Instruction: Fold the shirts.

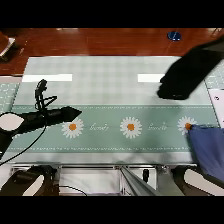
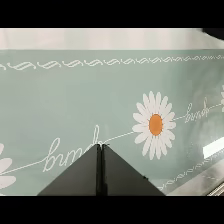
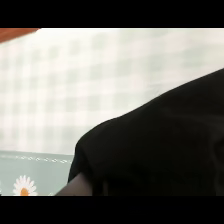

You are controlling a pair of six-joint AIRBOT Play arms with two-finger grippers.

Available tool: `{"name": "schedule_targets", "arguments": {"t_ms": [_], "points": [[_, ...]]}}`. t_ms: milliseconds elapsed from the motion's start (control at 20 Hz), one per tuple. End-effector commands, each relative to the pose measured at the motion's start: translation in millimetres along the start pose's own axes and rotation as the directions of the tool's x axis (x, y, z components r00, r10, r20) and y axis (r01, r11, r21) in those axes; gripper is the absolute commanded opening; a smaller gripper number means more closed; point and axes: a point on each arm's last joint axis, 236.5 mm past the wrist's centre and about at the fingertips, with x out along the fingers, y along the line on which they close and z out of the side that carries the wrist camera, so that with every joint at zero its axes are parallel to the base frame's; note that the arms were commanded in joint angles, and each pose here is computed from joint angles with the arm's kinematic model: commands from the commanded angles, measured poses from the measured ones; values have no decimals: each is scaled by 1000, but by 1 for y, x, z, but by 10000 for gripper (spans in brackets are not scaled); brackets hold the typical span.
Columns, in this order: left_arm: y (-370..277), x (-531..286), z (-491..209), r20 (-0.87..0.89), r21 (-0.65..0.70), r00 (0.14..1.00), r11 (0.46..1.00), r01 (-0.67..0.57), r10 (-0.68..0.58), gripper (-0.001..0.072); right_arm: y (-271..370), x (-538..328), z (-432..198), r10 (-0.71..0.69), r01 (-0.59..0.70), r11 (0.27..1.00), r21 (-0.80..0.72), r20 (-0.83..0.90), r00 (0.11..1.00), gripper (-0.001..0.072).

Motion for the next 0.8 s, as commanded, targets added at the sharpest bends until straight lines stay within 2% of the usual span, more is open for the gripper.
{"name": "schedule_targets", "arguments": {"t_ms": [0,150,300,350,500,550,750], "points": [[0,0,0,0,1,1000,1000,0,0,16,-52,-55,-21,-125,126,981,151,-11,992,18],[0,0,1,3,1,1000,1000,-1,1,16,-99,-87,-54,-301,317,913,256,-101,948,18],[-1,0,2,10,-5,1000,1000,3,-3,16,-133,-126,-79,-506,509,791,340,-106,856,18],[-2,0,4,16,-10,1000,1000,7,-7,16,-146,-138,-94,-570,574,734,364,-130,811,18],[-1,0,6,27,-8,1000,1000,4,-4,16,-185,-176,-162,-727,758,499,420,-273,630,18],[-1,0,7,32,-8,999,1000,2,-2,16,-193,-183,-187,-743,788,428,442,-325,586,18],[0,0,11,47,-9,999,1000,-2,3,16,-212,-181,-277,-707,845,226,484,-516,485,19]]}}
